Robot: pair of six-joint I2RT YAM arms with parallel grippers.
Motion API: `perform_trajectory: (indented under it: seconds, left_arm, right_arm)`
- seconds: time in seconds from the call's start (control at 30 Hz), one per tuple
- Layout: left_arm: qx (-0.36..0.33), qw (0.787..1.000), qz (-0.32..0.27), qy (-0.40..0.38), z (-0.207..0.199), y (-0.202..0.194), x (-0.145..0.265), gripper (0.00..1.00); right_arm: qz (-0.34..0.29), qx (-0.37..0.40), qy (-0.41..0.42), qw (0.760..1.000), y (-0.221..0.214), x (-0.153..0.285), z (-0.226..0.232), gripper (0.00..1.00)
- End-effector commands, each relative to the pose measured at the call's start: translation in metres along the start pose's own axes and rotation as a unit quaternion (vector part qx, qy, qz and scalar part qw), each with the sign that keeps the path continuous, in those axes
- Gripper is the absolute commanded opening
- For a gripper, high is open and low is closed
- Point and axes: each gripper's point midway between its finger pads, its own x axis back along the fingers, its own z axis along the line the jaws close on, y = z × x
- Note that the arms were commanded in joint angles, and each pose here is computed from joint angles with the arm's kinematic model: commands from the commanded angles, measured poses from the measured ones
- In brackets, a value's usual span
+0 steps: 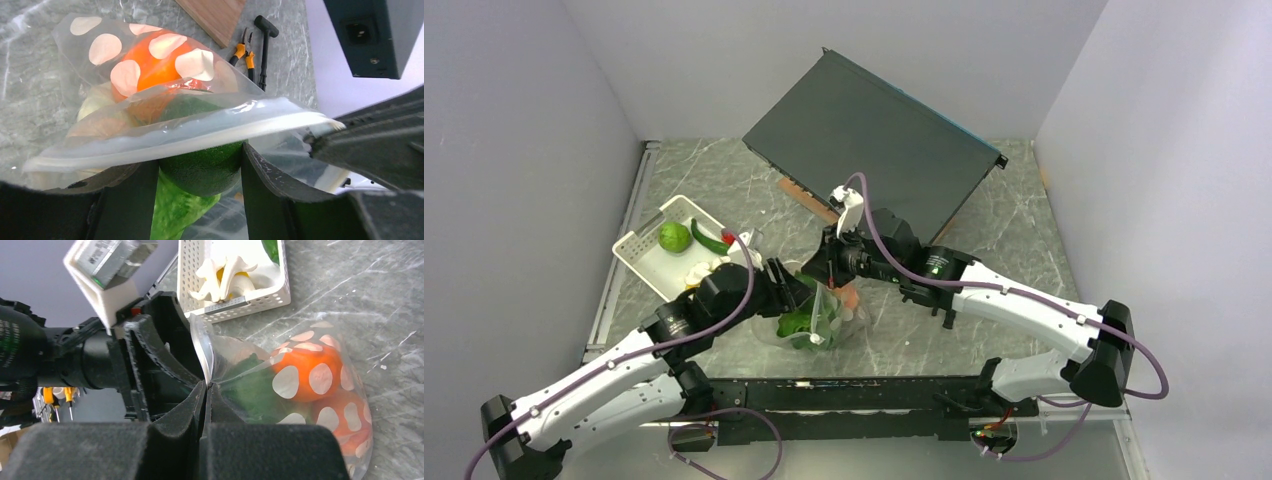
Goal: Place the food in the zip-top bag and seal the zipper
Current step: Place the fake fruit in the zipper food storage bag.
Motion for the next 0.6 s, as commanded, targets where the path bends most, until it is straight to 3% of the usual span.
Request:
perform_trajectory:
  seconds: [0.0, 0.13, 0.57]
  left_arm:
    - [0.027, 0.999, -0.007, -0.04, -0.017, 0.002, -0.008, 0.03]
    - [0.041, 0.998, -0.002, -0.05, -0.014, -0.007, -0.011, 0.06]
    - [0.051, 0.997, 0.0, -0.053, 0.0, -0.018, -0.004, 0.3]
  right_arm:
    - [-0.045, -0.008, 0.049, 0.998, 0.028, 0.003, 0.03, 0.0]
    - [-0.044, -0.011, 0.055, 0.997, 0.029, 0.001, 0.034, 0.0]
    - [-0.04, 0.003, 0.047, 0.998, 0.029, -0.002, 0.037, 0.0]
